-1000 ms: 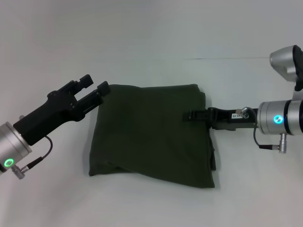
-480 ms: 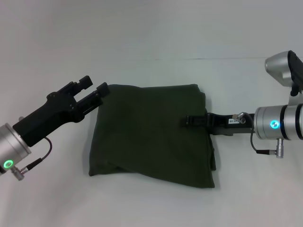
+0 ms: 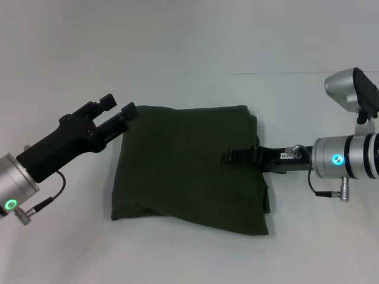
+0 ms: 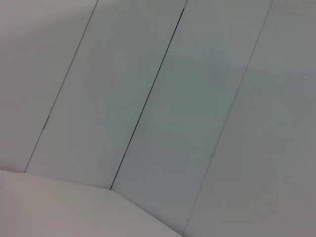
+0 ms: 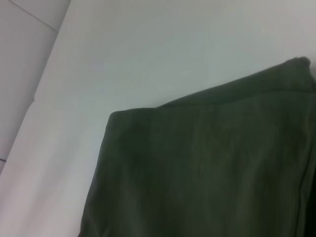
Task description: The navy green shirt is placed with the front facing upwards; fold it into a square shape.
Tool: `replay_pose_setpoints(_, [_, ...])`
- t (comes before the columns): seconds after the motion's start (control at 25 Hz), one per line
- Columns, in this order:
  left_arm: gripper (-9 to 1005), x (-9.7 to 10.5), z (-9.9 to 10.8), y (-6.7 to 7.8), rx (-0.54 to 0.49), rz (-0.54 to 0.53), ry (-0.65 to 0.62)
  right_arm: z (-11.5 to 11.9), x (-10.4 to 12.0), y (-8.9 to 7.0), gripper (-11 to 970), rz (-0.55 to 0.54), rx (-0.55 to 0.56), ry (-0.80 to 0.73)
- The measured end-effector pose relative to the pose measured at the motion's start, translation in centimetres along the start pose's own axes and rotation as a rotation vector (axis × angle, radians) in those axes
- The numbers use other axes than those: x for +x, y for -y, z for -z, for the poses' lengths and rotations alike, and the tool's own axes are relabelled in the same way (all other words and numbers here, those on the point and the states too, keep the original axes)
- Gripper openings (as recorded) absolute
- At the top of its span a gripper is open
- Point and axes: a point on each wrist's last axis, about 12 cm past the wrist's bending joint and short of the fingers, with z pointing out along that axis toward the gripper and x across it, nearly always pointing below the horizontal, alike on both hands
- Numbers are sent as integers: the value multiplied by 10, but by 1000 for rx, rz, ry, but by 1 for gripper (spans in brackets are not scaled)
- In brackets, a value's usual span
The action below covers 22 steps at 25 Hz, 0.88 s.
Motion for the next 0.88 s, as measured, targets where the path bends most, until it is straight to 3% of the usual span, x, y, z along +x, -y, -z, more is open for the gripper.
replay_pose_setpoints(0.2, [715,0,0,0,-1,-2,0,-3,0,-1,909,12,11,8])
replay_pose_setpoints(0.32, [716,0,0,0,-2,-2,1,-3,-1,-1,708,22,16,15])
replay_pose_setpoints(0.52, [717,0,1,-1,-7,-1,3,-4,-3,-3,456,39,15,13])
replay_pose_setpoints(0.72, [716,0,1,-1,-11,0,2,-4,-5,-4,239,46,14,13])
replay_pose_setpoints(0.88, [716,0,-1,-2,-14,-2,-4,-3,-8,-6,120,53,12,22])
